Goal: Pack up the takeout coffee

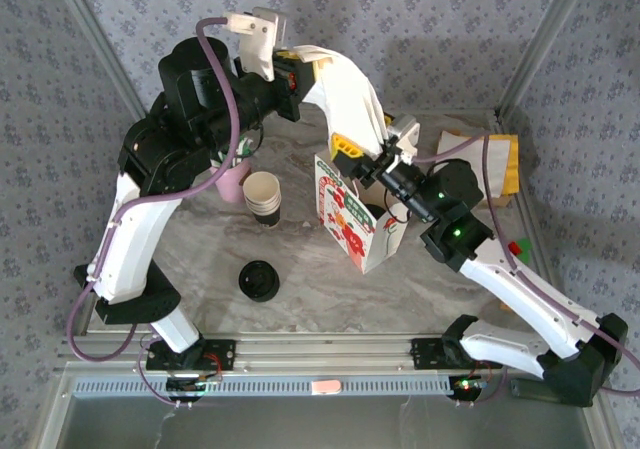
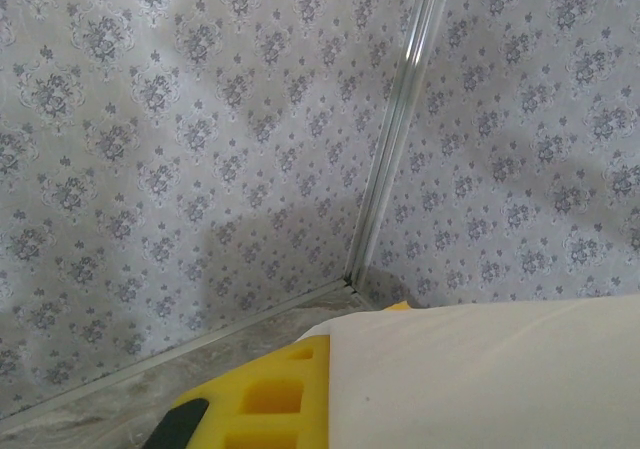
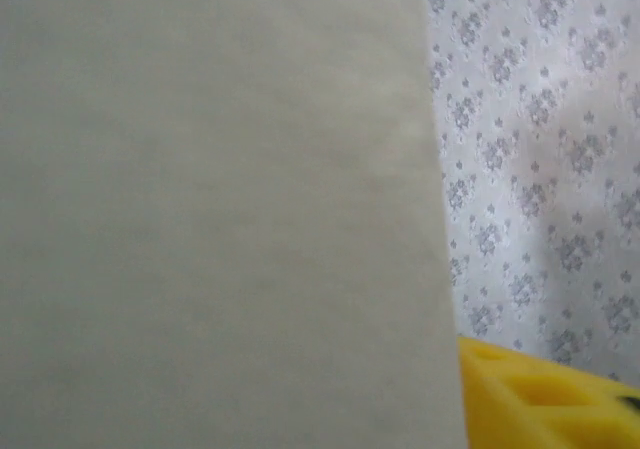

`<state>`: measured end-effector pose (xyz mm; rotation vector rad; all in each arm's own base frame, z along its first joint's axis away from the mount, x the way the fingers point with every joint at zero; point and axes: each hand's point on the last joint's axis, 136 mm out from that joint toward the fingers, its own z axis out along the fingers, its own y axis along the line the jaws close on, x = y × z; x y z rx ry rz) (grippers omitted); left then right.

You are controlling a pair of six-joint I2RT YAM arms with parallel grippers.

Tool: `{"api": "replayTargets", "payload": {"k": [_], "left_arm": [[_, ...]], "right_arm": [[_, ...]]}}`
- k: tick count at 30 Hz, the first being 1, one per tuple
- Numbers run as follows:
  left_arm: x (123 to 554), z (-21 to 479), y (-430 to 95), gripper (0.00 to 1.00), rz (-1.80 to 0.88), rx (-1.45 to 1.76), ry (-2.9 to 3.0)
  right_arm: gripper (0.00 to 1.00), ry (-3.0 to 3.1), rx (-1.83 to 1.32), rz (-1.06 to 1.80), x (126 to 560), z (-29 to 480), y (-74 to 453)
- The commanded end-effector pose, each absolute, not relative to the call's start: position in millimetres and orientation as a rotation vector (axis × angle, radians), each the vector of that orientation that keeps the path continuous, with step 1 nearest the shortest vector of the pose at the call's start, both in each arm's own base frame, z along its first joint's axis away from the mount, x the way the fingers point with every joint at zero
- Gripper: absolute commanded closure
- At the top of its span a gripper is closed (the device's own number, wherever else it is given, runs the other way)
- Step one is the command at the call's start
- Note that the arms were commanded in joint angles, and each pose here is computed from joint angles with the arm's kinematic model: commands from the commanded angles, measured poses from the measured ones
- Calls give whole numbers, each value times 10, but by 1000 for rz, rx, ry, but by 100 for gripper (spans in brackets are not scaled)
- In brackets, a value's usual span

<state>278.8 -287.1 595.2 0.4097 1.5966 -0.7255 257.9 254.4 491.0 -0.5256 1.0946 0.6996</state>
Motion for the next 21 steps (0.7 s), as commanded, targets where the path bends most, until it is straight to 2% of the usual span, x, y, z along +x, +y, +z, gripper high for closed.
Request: {"api": "replayTargets", "payload": {"k": [1, 3, 7, 14, 21], "left_arm": [[2725, 6114, -2807, 100, -764, 392, 1552], [2721, 6109, -2801, 100, -763, 394, 1554], [2712, 6097, -2798, 100, -760, 400, 1558], [2724, 5986, -2801, 100, -726, 428, 1592], [2677, 5837, -2886, 100, -754, 482, 1629]], "right_arm": [[55, 1070, -455, 698, 2537, 5107, 2418], [67, 1079, -450, 699, 2527, 5105, 2398], [84, 1097, -426, 688, 2519, 5104, 2335], [97, 1122, -389, 702, 2502, 5163, 2264], [99, 1223, -294, 717, 2590, 5173, 2154]]}}
